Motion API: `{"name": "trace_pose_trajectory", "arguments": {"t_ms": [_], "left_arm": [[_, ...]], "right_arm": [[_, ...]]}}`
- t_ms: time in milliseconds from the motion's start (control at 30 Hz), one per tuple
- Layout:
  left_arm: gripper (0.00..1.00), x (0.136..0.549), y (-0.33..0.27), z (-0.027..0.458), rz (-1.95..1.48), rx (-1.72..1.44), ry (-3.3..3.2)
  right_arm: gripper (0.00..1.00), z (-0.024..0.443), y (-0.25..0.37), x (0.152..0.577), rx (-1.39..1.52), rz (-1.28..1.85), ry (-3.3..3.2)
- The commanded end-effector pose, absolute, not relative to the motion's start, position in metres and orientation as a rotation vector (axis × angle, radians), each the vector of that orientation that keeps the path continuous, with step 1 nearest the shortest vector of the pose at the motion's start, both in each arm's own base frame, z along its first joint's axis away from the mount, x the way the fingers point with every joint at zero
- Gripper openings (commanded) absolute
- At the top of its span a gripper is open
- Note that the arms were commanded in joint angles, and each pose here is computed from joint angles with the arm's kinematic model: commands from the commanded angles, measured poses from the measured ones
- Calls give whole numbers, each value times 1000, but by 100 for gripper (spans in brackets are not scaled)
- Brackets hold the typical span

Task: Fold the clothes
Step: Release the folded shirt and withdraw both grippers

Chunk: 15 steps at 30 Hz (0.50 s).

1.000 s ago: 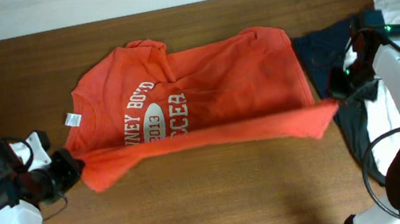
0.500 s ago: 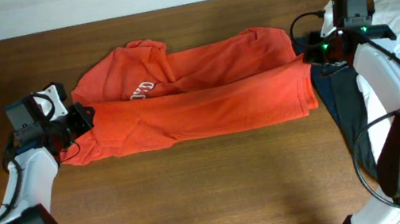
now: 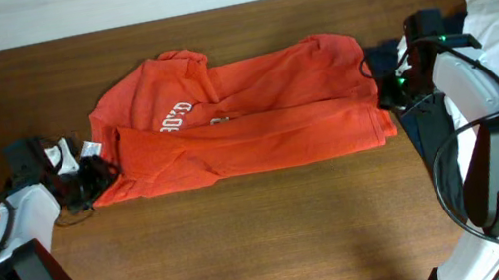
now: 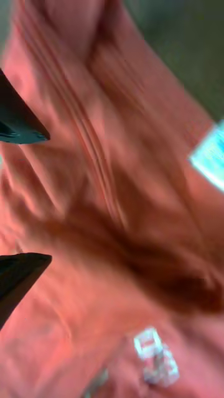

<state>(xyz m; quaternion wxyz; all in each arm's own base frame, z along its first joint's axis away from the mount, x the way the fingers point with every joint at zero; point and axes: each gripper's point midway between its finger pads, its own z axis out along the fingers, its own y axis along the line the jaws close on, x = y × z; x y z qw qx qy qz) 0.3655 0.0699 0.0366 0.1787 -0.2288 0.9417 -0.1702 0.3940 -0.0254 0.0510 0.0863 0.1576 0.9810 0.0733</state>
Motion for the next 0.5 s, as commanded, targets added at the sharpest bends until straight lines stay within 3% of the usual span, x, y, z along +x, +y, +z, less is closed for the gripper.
{"name": "trace_pose_trajectory", "arguments": {"t_ms": [0, 67, 267, 333, 400, 467], "left_arm": [[59, 352, 93, 23, -277, -683, 2720], [64, 346, 102, 18, -179, -702, 2739], [63, 342, 117, 7, -60, -727, 2758], [62, 341, 115, -6, -71, -735, 2786], [61, 338, 109, -19, -118, -742, 2820], [61, 340, 103, -21, -176, -735, 2818]], "right_arm": [[39, 27, -25, 373, 460, 192, 2999], [39, 11, -24, 361, 466, 193, 3022], [36, -13, -11, 347, 463, 296, 3022], [27, -13, -10, 345, 466, 297, 3031], [4, -13, -10, 344, 468, 297, 3034], [4, -13, -11, 342, 471, 287, 3043]]}}
